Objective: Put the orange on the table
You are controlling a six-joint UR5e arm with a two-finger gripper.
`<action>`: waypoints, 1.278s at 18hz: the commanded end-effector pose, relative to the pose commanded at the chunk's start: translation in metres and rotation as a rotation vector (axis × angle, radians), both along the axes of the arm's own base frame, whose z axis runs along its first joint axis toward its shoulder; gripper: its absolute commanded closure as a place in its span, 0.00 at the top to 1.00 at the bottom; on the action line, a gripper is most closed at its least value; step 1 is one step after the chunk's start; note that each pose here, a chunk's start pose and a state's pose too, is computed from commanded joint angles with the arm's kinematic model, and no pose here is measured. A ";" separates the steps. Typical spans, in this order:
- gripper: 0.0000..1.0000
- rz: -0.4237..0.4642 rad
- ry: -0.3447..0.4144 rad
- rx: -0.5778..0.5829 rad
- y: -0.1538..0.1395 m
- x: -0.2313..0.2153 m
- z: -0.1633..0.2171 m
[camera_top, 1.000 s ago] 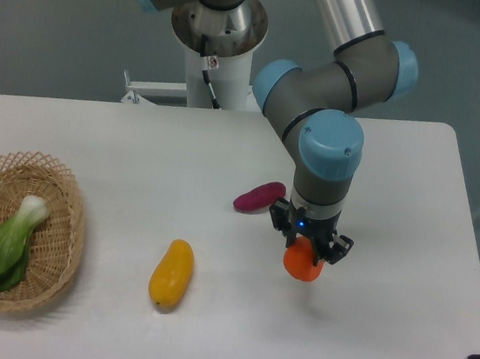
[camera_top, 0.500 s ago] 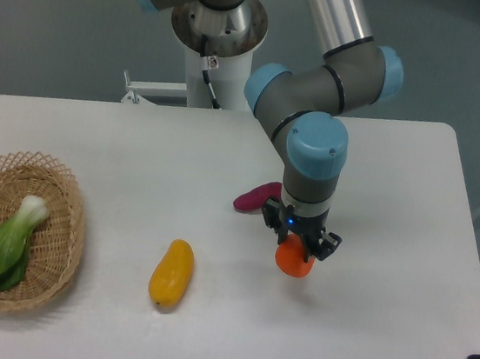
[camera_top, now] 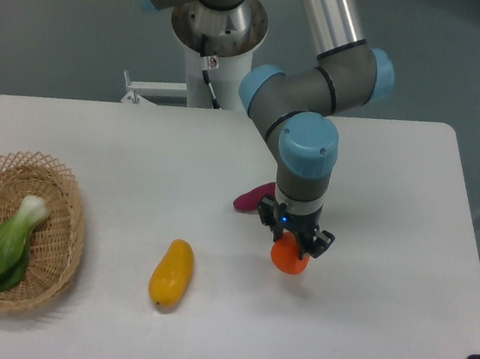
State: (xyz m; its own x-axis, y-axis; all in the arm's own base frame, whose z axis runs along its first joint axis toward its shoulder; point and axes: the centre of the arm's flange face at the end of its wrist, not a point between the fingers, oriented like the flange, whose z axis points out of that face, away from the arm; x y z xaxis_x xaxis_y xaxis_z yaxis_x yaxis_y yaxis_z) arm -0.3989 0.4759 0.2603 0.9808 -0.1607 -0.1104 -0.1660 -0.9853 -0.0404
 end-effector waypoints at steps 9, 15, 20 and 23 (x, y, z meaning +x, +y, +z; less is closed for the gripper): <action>1.00 0.002 -0.001 0.009 0.000 0.000 0.003; 1.00 0.040 0.029 0.050 0.000 -0.013 0.026; 1.00 0.070 0.045 0.111 0.002 -0.038 0.057; 1.00 0.078 0.038 0.102 -0.003 -0.051 0.066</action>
